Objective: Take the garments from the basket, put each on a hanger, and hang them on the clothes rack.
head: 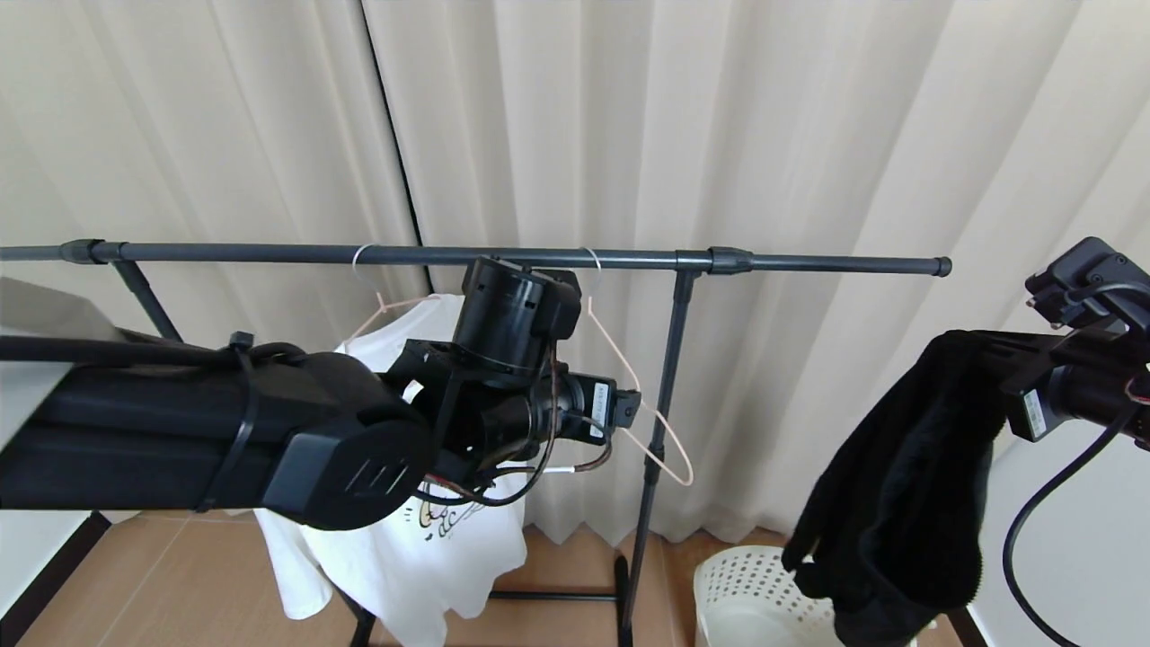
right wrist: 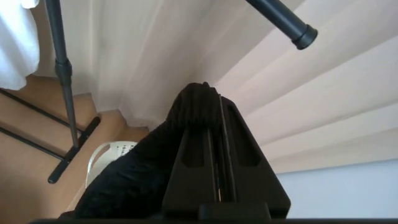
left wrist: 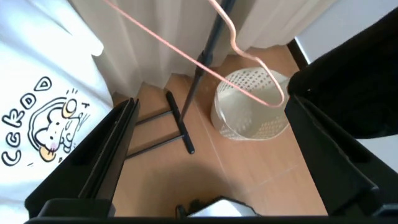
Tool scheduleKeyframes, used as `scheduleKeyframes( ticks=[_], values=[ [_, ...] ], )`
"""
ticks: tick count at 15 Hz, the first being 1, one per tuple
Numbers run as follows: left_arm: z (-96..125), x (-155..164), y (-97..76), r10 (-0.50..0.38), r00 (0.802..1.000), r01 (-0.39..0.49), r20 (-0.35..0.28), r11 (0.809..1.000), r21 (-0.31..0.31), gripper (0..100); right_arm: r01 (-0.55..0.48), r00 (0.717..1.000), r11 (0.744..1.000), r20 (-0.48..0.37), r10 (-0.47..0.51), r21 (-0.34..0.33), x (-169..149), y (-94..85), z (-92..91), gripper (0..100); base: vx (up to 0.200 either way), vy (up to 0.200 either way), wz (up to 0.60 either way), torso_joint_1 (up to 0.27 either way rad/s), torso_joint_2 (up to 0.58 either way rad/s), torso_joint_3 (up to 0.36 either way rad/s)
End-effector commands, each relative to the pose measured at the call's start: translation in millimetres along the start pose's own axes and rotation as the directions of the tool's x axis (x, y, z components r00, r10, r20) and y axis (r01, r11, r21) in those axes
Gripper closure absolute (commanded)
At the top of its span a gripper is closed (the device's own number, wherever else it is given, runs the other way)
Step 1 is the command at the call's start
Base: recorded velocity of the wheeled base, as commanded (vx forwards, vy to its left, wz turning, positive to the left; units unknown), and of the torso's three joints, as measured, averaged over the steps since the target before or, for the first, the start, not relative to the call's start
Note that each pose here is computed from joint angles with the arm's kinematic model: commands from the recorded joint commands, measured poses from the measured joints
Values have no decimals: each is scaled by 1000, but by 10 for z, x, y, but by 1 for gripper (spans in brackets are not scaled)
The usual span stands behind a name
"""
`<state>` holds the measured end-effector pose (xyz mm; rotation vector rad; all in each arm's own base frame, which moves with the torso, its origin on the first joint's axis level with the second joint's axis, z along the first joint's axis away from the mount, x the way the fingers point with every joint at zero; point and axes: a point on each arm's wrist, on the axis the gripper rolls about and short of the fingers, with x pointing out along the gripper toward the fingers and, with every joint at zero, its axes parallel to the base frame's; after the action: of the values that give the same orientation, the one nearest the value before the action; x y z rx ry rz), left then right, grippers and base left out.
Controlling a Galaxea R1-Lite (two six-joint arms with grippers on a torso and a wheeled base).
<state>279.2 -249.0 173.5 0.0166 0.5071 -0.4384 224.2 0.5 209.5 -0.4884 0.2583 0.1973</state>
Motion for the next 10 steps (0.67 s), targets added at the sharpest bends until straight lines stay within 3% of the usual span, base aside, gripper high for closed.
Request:
scheduleKeyframes(
  ticks=[1,8,10],
  values=[
    [-19,377,24,57,998,-57,-6,998,-21,0,0,1000,1000,-1,0,0,-1,1,-5,100,0,0,0,0,0,0],
    [107,947,5,144,987,-135,66,983,-125,0,-4,1000,1000,-3,4,-1,4,10,-8,100,0,0,0,0,0,0],
    [92,1042,6,159,985,-150,69,981,-125,0,-7,1000,1000,-3,7,-1,4,15,-10,100,0,0,0,0,0,0]
  ],
)
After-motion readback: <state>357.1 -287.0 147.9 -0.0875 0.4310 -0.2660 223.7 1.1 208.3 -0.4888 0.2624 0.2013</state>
